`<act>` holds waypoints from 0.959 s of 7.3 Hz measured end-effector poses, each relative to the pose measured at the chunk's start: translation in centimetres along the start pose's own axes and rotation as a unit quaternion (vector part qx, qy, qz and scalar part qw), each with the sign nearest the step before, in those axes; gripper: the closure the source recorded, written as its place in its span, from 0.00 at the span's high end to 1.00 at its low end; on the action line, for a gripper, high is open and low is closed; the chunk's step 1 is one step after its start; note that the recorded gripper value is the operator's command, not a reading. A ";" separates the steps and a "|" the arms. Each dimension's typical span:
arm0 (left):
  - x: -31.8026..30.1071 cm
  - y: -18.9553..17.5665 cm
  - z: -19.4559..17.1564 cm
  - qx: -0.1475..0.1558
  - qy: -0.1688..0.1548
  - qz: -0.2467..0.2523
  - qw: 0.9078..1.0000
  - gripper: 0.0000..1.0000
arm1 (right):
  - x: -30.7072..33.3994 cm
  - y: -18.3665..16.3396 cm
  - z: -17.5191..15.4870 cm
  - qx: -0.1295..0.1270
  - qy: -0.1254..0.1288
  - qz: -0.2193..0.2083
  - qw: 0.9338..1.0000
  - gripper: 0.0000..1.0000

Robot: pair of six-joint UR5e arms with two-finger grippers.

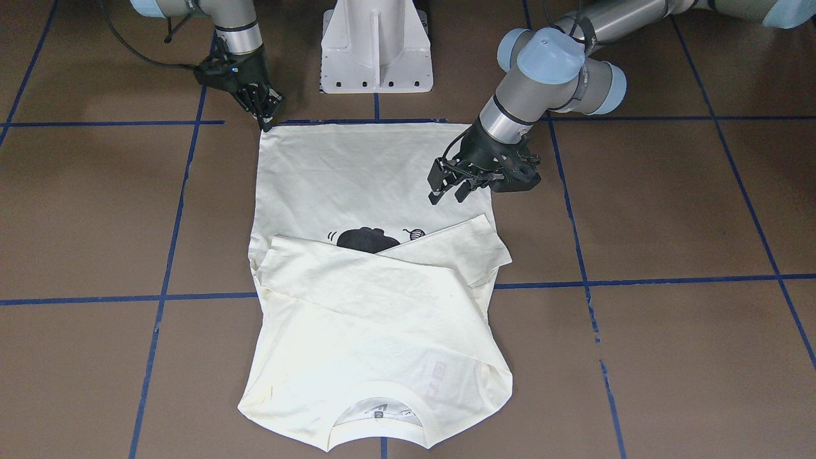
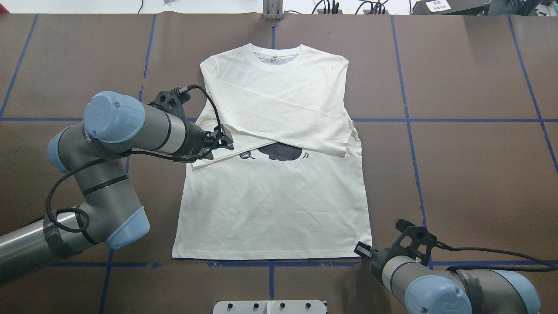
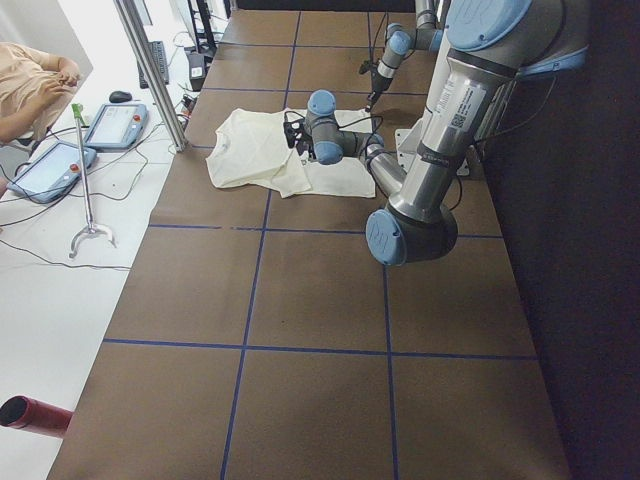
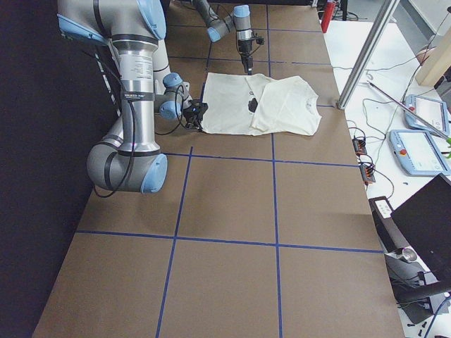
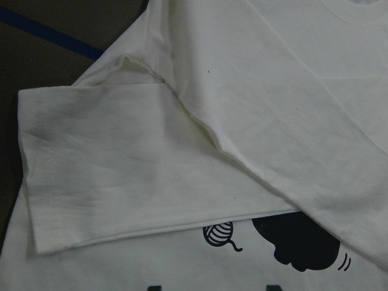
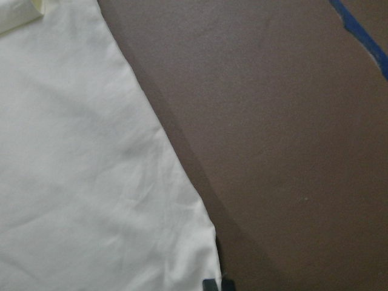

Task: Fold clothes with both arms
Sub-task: 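Release the sleeve with the left gripper while the right gripper moves to the hem, then grasp both hem corners nearest the robot with the left and right grippers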

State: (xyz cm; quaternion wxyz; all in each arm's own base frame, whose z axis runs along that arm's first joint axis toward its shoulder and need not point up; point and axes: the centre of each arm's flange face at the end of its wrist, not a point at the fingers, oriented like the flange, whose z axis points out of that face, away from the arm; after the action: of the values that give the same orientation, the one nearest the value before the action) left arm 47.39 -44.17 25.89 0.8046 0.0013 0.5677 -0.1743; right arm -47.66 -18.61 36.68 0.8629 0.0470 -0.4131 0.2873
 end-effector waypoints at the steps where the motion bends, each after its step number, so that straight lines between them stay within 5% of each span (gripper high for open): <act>1: -0.6 1.4 -0.3 -0.006 -0.005 -0.013 1.000 0.62 | -0.5 -0.1 -0.8 -0.003 -0.008 0.003 1.000 0.00; 5: -8.6 14.6 0.1 -0.012 -0.138 -0.068 0.988 0.66 | -1.2 0.0 -1.5 -0.009 -0.016 0.006 1.000 0.00; 7: -10.9 17.7 0.7 -0.019 -0.170 -0.081 0.982 0.65 | -1.1 0.0 -1.5 -0.009 -0.016 0.006 1.000 0.00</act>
State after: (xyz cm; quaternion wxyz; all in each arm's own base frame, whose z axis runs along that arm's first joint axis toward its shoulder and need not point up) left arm 49.79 -24.66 32.65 0.8724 -0.0898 0.4239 -0.2261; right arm -47.15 -18.68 34.89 0.8548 0.0416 -0.4296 0.2881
